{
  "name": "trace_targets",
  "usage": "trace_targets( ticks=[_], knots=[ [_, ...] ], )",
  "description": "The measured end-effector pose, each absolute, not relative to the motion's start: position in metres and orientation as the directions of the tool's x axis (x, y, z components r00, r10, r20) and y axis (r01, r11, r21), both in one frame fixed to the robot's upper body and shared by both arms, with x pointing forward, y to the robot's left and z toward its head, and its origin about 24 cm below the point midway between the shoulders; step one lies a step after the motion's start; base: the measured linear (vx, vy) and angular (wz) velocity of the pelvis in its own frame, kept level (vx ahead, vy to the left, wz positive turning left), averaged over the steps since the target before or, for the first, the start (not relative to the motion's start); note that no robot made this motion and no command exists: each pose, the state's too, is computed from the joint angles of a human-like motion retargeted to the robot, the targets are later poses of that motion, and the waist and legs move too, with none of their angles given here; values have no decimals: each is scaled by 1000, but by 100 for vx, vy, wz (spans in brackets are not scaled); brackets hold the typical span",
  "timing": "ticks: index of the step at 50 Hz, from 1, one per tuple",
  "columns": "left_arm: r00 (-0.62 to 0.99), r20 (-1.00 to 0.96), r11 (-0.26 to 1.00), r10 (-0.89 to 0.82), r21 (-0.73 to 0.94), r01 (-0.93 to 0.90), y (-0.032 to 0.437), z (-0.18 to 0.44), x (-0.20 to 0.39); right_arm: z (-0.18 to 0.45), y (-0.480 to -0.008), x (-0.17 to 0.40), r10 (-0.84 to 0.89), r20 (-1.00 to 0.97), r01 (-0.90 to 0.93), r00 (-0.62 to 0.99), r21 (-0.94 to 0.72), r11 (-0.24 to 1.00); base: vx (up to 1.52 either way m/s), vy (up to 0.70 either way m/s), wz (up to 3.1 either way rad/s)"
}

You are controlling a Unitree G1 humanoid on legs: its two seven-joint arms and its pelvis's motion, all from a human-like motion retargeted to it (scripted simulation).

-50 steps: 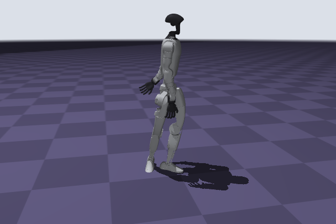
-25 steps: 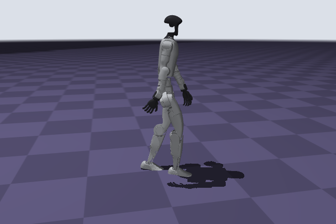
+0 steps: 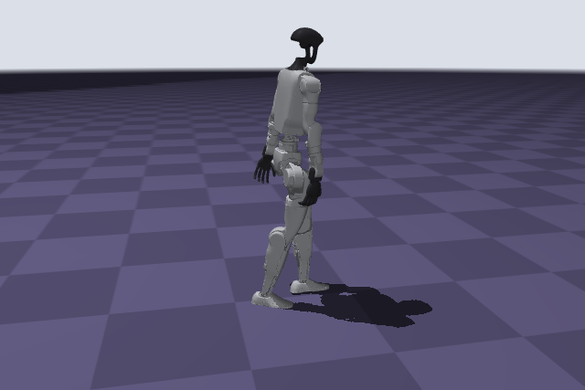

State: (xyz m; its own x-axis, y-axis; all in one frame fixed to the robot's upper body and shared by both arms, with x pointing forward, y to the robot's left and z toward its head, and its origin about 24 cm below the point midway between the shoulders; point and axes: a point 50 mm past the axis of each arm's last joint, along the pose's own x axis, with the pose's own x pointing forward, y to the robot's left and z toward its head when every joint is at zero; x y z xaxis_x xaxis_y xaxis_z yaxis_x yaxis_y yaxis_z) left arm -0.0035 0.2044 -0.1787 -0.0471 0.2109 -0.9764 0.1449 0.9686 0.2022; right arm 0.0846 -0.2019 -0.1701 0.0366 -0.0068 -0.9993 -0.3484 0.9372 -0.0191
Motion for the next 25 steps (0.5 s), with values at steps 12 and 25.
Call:
trace_targets(
  ticks=[12, 25],
  knots=[
    [-190, -977, 971, 100, 54, 233, 215, -174, 7, -174, -201, 50, -3, -993, -391, -121, 45, 919, 52, 7, 7],
    [148, -969, 902, 198, 239, 359, 219, -165, 99, -178, -193, 27, -30, -994, -341, -106, 7, 940, 48, -6, -24]
  ],
)
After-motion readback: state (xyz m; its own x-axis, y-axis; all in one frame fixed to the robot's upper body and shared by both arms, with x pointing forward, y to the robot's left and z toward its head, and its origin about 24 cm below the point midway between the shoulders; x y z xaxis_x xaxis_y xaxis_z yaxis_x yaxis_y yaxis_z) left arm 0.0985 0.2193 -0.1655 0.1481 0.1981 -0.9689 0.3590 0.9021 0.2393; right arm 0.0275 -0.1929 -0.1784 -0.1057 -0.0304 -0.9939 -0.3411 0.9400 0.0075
